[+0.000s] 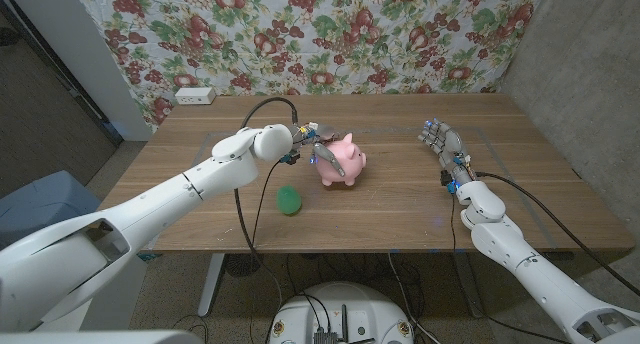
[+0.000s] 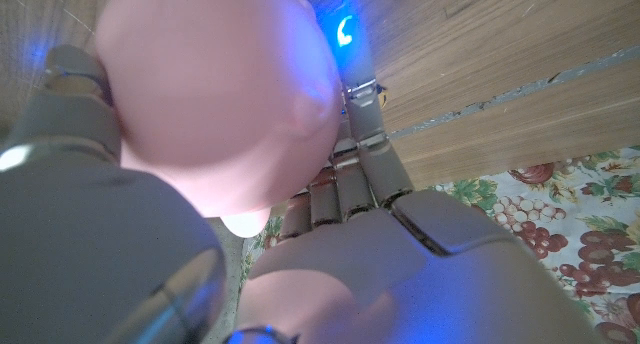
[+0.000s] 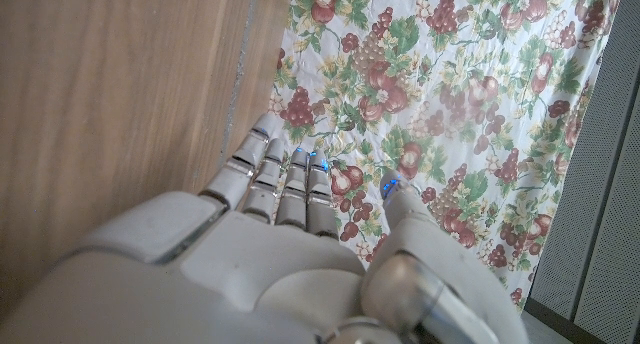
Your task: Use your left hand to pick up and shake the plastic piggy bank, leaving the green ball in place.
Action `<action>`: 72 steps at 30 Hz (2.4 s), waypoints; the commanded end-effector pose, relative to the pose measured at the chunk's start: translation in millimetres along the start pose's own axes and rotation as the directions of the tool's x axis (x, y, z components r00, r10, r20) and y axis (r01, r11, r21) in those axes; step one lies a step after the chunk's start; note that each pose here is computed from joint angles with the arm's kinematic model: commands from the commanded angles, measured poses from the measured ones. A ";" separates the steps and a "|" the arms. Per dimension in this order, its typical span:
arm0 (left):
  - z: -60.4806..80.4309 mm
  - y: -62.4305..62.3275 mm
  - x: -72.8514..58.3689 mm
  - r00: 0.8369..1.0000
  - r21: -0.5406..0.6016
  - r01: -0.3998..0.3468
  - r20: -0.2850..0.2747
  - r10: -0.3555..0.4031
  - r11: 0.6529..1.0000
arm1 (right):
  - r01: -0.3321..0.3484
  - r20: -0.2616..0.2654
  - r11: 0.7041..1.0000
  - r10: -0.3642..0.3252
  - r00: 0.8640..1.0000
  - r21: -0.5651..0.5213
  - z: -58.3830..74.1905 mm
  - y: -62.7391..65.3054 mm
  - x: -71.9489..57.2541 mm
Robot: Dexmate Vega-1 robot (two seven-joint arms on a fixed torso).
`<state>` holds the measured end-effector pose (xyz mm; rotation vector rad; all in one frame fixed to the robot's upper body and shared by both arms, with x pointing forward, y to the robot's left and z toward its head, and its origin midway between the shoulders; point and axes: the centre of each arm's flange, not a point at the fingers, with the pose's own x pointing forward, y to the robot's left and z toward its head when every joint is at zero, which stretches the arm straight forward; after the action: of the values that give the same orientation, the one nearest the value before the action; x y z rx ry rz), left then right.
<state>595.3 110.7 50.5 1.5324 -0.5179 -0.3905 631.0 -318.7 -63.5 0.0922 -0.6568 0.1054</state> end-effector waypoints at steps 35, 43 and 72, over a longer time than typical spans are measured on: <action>5.3 3.3 -6.2 0.997 0.039 -0.075 -0.015 0.075 0.996 | -0.002 0.013 1.000 0.002 1.000 -0.002 1.5 -4.0 -3.2; 8.5 3.4 -5.6 0.998 0.077 -0.053 -0.029 0.056 0.996 | -0.002 0.013 1.000 0.002 1.000 0.000 1.0 -5.3 -3.9; 11.6 9.9 -3.0 1.000 0.168 -0.006 0.016 0.003 0.986 | 0.006 0.014 1.000 -0.006 1.000 0.006 0.5 -6.2 -2.5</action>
<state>587.1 102.9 56.8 1.6699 -0.5355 -0.3363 629.4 -325.4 -65.9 0.0975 -0.6686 0.1040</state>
